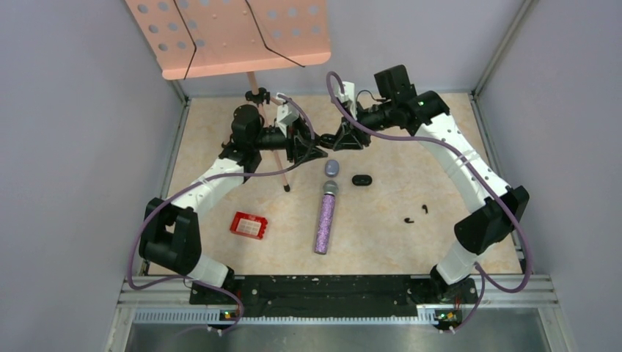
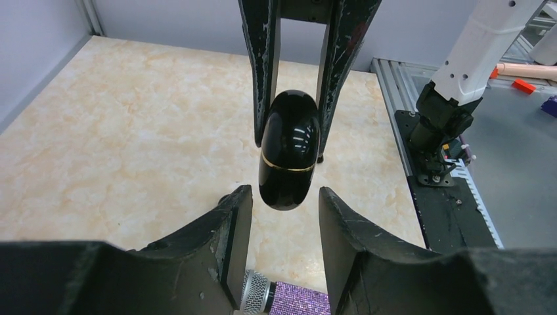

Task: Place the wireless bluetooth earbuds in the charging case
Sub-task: Pick up the charging case at the center of the board.

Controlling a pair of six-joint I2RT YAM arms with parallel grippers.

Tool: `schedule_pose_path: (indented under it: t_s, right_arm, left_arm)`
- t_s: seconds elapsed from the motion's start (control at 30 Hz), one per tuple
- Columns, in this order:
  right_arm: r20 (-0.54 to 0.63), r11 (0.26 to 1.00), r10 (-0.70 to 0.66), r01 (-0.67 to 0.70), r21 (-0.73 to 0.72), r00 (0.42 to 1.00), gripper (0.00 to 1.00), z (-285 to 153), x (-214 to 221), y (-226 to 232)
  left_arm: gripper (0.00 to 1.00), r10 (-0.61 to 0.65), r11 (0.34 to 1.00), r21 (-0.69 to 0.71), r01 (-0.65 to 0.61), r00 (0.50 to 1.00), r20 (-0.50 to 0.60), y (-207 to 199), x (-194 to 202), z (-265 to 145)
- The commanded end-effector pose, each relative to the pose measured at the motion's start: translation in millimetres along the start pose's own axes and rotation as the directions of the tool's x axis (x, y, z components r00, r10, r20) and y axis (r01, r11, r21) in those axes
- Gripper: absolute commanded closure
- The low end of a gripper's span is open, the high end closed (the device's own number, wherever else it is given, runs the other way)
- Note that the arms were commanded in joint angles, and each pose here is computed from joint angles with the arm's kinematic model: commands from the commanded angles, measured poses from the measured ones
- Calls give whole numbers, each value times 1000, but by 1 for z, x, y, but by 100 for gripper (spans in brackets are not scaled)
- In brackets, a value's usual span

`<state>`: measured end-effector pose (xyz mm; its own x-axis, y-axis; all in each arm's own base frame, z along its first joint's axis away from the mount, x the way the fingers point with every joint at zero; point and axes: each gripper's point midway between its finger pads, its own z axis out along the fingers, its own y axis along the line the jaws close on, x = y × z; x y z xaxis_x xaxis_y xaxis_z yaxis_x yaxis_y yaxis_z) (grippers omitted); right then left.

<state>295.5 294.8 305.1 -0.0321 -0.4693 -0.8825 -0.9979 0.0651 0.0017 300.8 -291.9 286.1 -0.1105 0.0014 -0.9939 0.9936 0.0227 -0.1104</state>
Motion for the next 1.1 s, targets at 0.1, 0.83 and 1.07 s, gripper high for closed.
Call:
schedule_pose_path:
  t_s: [0.1,0.83,1.07]
  right_arm:
    - [32,996,-86,85,30,996,86,-9,-22,4]
    - [58,999,-14,11,53,998,54,-3,-34,1]
    - [78,993,94,-98,61,993,52,-7,-36,-11]
  left_arm:
    - [52,41,999,9,-42,998,56,-4,-20,2]
    - [100,-4,999,47,1,998,63,-1,-15,7]
    - [100,36,997,63,-40,997,74,-5,-16,6]
